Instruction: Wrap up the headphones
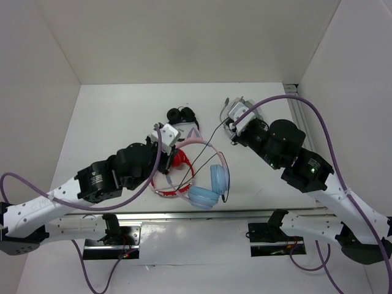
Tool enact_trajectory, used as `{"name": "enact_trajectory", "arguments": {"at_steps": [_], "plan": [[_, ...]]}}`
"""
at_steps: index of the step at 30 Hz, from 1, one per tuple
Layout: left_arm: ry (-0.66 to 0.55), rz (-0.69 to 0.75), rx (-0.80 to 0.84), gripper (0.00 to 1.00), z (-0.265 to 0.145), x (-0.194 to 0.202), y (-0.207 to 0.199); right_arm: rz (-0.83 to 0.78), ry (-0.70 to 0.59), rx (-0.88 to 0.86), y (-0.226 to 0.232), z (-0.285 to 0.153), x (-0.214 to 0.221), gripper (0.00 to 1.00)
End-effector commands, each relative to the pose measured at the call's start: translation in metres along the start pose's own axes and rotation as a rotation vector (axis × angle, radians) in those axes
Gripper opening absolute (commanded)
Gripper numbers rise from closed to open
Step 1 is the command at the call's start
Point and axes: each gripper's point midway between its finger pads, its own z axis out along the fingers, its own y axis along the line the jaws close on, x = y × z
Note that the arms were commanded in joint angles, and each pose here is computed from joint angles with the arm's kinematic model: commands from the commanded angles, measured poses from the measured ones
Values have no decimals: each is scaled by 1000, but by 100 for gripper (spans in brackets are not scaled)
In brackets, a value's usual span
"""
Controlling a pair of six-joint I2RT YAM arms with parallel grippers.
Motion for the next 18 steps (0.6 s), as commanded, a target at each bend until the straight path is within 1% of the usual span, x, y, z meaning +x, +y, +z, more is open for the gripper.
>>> {"name": "enact_trajectory", "arguments": {"at_steps": [1,3,6,9,10,12,15,17,18], "plan": [[-170,-108,35,0,-21,-55,2,51,-72,104,-20,-4,-16,0],[-160,-114,10,0,-24,-54,8,61,-61,115,-19,-1,-11,0],[-174,-145,-18,0,-29,-62,14,84,-87,140,-21,1,-12,0],[-180,-183,-49,0,-34,-67,21,105,-104,206,-24,4,-4,0],[-186,-198,-72,0,-37,-71,27,102,-88,207,-17,10,7,0],[-196,-214,-93,0,-40,-75,32,137,-106,193,-12,12,6,0],[-208,-243,-99,0,-43,-83,33,146,-123,152,-2,17,4,0],[-221,-261,-108,0,-46,-88,36,164,-145,90,14,25,5,0],[-234,-269,-106,0,-49,-94,37,179,-180,80,16,24,0,1]]}}
